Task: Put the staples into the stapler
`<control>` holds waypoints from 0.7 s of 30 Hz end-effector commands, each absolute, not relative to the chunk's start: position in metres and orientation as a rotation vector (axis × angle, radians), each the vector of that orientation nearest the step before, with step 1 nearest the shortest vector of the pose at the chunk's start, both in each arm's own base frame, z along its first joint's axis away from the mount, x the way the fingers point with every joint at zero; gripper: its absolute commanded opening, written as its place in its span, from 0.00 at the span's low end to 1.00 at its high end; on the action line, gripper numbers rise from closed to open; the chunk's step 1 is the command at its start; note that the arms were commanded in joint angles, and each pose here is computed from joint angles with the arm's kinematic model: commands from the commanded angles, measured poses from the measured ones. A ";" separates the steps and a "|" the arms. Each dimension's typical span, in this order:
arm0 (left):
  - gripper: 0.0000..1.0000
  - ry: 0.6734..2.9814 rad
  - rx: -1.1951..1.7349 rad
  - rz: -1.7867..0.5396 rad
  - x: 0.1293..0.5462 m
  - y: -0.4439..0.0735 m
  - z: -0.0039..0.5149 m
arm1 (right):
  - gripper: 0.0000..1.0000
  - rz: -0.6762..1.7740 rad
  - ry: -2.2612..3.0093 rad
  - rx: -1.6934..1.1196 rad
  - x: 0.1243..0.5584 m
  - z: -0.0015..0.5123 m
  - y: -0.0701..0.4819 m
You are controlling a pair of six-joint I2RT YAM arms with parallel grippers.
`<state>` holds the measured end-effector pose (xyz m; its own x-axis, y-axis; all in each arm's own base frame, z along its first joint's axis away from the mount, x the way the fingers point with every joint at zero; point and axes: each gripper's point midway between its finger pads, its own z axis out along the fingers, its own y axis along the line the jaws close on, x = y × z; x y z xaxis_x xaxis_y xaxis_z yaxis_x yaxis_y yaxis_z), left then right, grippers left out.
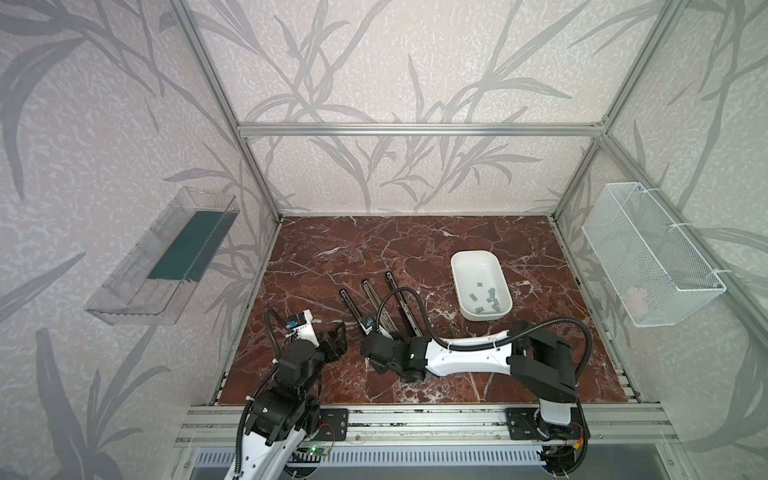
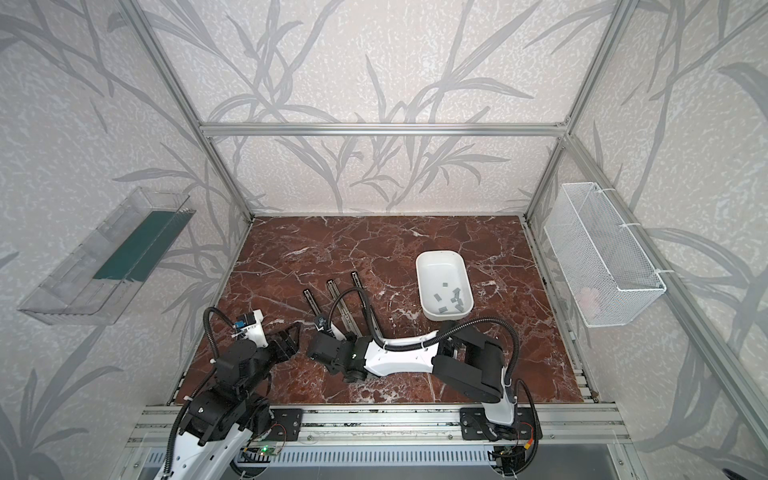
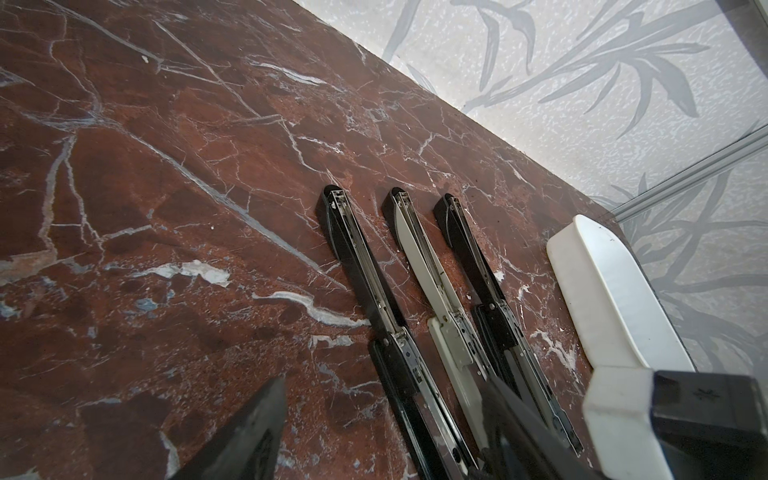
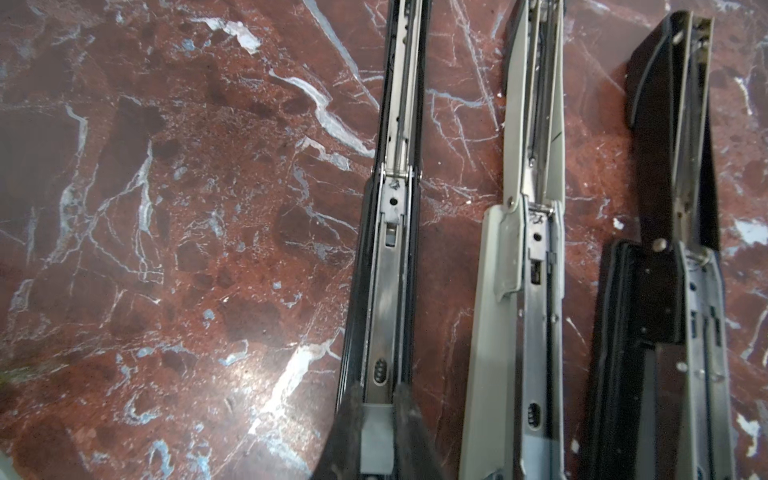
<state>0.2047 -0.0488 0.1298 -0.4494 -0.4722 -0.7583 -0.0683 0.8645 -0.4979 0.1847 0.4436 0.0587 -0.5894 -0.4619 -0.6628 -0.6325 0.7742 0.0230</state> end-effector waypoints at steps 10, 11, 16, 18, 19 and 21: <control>0.76 2.014 -0.437 -0.459 0.204 -0.042 0.121 | 0.11 0.295 2.361 -0.830 0.170 0.045 0.427; 0.76 2.014 -0.437 -0.458 0.203 -0.042 0.121 | 0.12 0.292 2.359 -0.829 0.170 0.046 0.427; 0.76 2.013 -0.438 -0.459 0.204 -0.042 0.121 | 0.19 0.279 2.357 -0.824 0.170 0.048 0.422; 0.76 2.014 -0.439 -0.461 0.204 -0.042 0.120 | 0.19 0.273 2.356 -0.820 0.170 0.049 0.420; 0.76 2.013 -0.438 -0.460 0.204 -0.042 0.121 | 0.19 0.273 2.354 -0.818 0.171 0.050 0.419; 0.76 2.013 -0.438 -0.462 0.204 -0.042 0.121 | 0.20 0.272 2.350 -0.816 0.171 0.052 0.418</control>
